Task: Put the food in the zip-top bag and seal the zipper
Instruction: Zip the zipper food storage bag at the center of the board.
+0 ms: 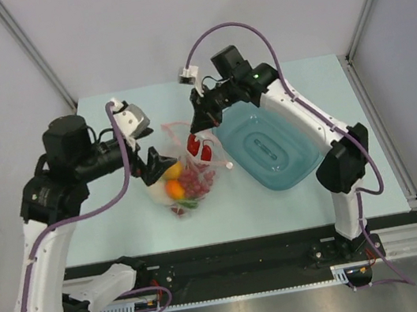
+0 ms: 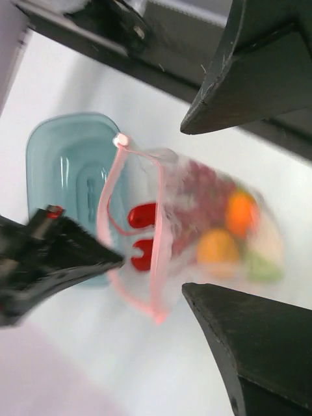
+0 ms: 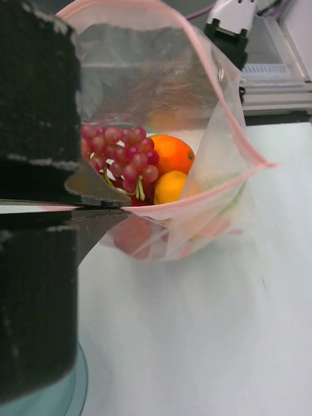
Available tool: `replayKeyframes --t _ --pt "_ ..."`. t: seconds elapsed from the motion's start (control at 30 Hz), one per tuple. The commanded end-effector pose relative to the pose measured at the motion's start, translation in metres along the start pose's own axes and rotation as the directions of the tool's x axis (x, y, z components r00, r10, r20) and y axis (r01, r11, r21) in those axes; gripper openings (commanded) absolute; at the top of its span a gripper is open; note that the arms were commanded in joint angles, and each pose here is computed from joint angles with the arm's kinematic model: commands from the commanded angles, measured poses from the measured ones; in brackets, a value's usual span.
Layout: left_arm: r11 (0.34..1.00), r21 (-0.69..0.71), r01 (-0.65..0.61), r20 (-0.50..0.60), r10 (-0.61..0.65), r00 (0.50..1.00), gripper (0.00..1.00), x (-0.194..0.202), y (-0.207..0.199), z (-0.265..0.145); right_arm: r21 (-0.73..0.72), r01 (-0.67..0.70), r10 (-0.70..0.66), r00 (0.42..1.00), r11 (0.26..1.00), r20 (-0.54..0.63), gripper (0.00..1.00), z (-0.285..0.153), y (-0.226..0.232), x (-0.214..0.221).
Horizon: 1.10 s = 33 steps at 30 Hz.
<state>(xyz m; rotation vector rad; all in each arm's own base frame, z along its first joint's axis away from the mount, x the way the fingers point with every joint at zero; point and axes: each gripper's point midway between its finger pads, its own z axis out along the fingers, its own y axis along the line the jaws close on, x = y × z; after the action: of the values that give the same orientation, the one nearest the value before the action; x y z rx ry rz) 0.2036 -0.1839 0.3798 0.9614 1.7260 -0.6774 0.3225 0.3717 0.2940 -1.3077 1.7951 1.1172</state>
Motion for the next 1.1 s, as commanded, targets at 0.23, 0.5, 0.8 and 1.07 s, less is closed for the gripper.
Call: replayKeyframes --t 0.23,0.5,0.8,1.07 --pt "0.728 0.215 -0.651 -0.037 0.672 0.74 0.99 0.029 -0.018 0.002 -0.161 0.008 -0.01 1.0 0.987 -0.01 0.0 0.023 0.04 -0.015" --pt "0.63 0.288 -0.721 0.007 0.752 0.66 0.91 0.036 -0.024 0.042 -0.22 -0.028 0.041 0.998 0.975 0.052 0.0 0.013 0.061 -0.046" --pt "0.59 0.394 -0.705 -0.048 0.779 0.625 0.33 0.073 -0.027 0.047 -0.27 0.015 0.01 0.996 0.963 0.092 0.0 0.024 0.076 -0.066" --pt "0.78 0.085 -0.619 0.054 0.617 0.785 0.0 0.018 -0.022 0.032 -0.266 0.115 -0.055 0.973 0.957 0.224 0.25 0.006 0.098 -0.109"
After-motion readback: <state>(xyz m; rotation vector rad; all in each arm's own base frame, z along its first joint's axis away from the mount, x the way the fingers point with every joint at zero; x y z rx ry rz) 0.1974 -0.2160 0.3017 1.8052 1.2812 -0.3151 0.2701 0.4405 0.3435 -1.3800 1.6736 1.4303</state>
